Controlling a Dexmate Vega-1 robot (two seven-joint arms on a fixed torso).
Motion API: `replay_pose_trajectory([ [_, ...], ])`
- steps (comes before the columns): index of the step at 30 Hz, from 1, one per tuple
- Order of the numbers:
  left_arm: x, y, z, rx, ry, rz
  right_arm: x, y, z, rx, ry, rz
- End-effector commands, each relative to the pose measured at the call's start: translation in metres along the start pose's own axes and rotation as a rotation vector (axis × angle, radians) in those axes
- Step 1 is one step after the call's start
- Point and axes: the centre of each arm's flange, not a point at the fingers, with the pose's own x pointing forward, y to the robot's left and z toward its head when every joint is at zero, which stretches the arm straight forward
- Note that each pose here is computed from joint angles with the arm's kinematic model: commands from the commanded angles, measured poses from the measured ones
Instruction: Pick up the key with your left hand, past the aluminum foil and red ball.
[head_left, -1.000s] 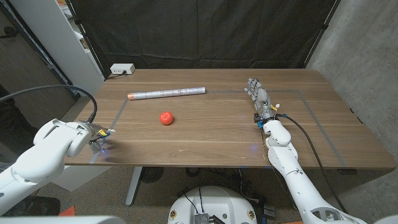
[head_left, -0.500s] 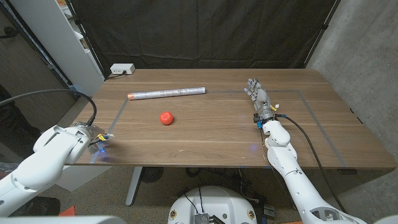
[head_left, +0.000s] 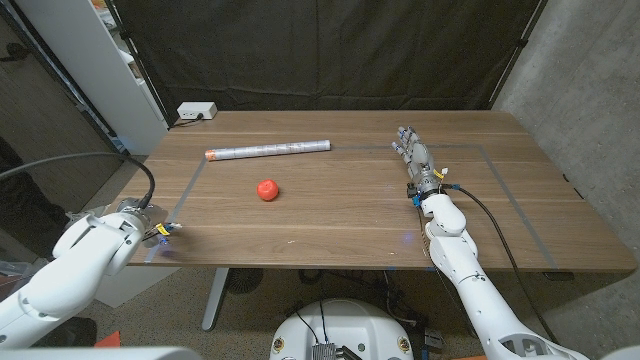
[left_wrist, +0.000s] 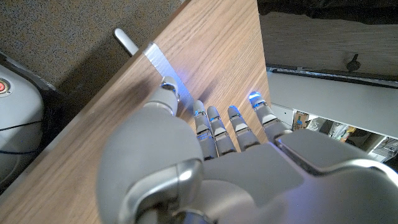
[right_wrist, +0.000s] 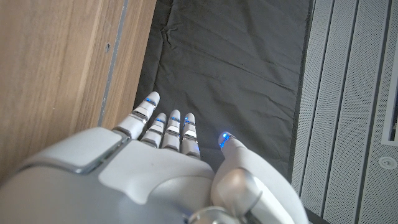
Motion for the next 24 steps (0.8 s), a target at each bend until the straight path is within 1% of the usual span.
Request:
replay_pose_trajectory([
  [1, 0.004, -0.007, -0.002, 0.006, -0.003, 0.087, 0.000, 0.001, -0.001, -0.014, 0.004, 0.002],
  [10, 0.008, -0.006, 0.002, 0.008, -0.028, 0.087, -0.001, -0.001, -0.002, -0.022, 0.006, -0.010],
  [15, 0.011, -0.004, 0.007, 0.000, -0.052, 0.086, 0.000, -0.003, -0.002, -0.030, 0.006, -0.011],
  [24, 0.010, 0.000, 0.011, 0.018, -0.058, 0.086, 0.002, -0.006, -0.003, -0.028, 0.008, -0.017],
])
